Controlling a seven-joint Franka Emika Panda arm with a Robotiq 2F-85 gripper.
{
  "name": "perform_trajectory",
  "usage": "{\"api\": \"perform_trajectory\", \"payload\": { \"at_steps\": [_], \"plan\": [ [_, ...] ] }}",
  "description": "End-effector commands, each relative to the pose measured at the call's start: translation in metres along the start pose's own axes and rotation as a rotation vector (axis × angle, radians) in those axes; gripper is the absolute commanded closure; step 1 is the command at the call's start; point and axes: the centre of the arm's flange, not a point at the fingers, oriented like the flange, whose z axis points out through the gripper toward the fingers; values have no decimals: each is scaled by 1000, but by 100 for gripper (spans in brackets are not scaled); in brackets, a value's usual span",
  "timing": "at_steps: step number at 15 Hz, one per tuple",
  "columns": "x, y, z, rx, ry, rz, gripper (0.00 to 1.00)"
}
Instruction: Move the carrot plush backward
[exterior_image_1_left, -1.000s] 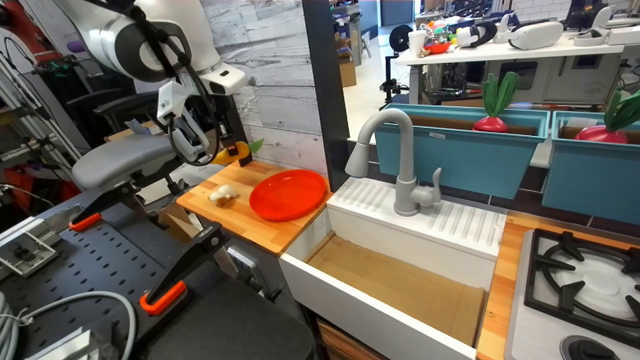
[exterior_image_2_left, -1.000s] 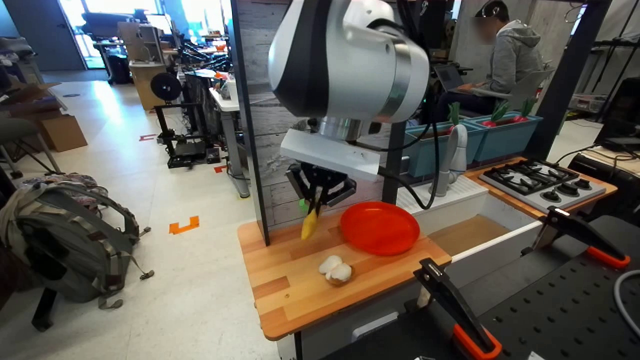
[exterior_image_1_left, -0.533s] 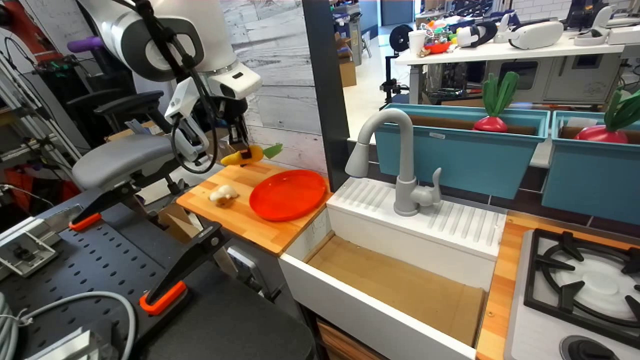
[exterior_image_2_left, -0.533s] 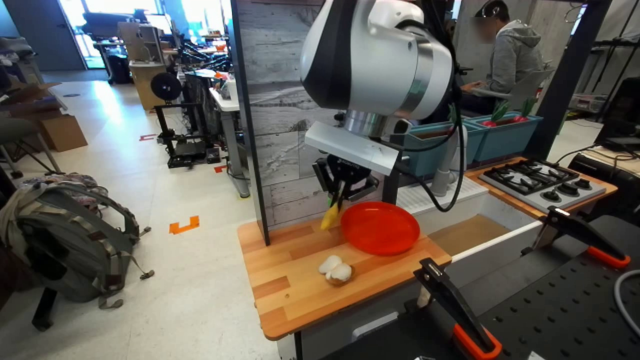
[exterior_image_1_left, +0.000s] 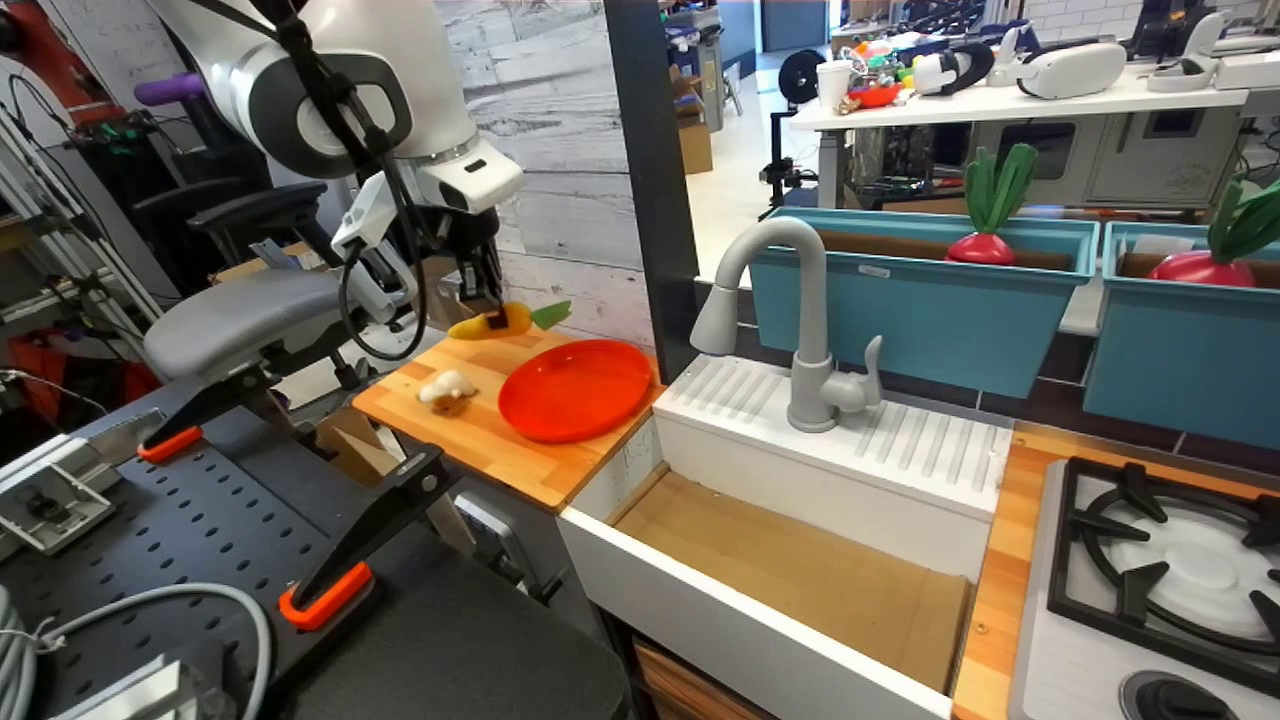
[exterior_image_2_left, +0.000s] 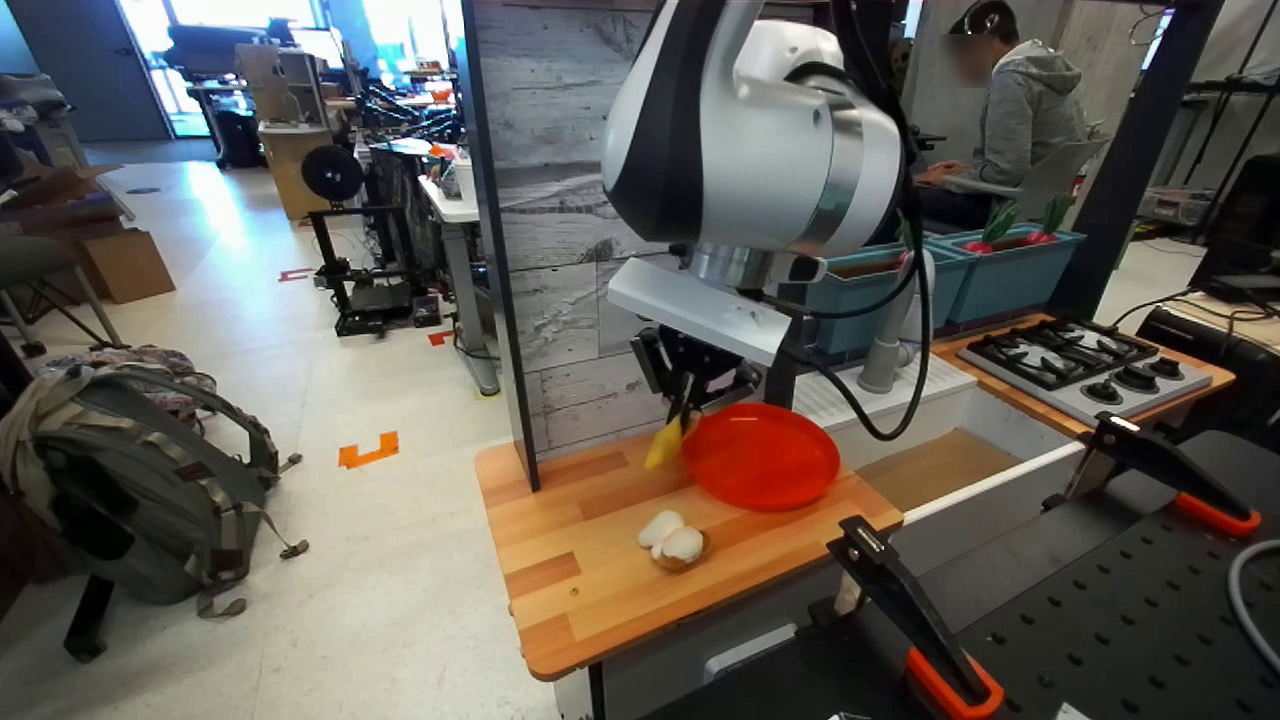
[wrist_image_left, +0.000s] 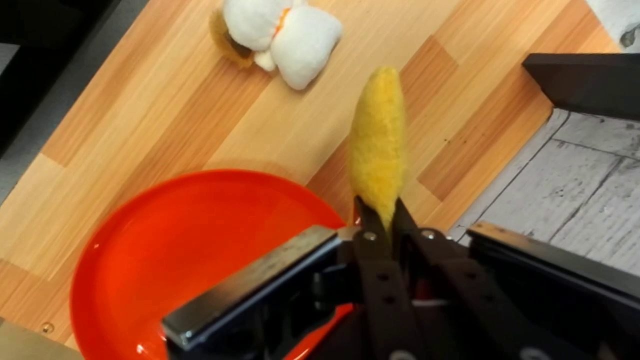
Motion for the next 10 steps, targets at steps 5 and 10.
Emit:
{"api": "perform_trajectory", "payload": {
  "at_steps": [5,10],
  "plan": [
    [2,-29,21,-2,35,12,98],
    [2,-38,40,-8,43,-4,98]
  ]
}}
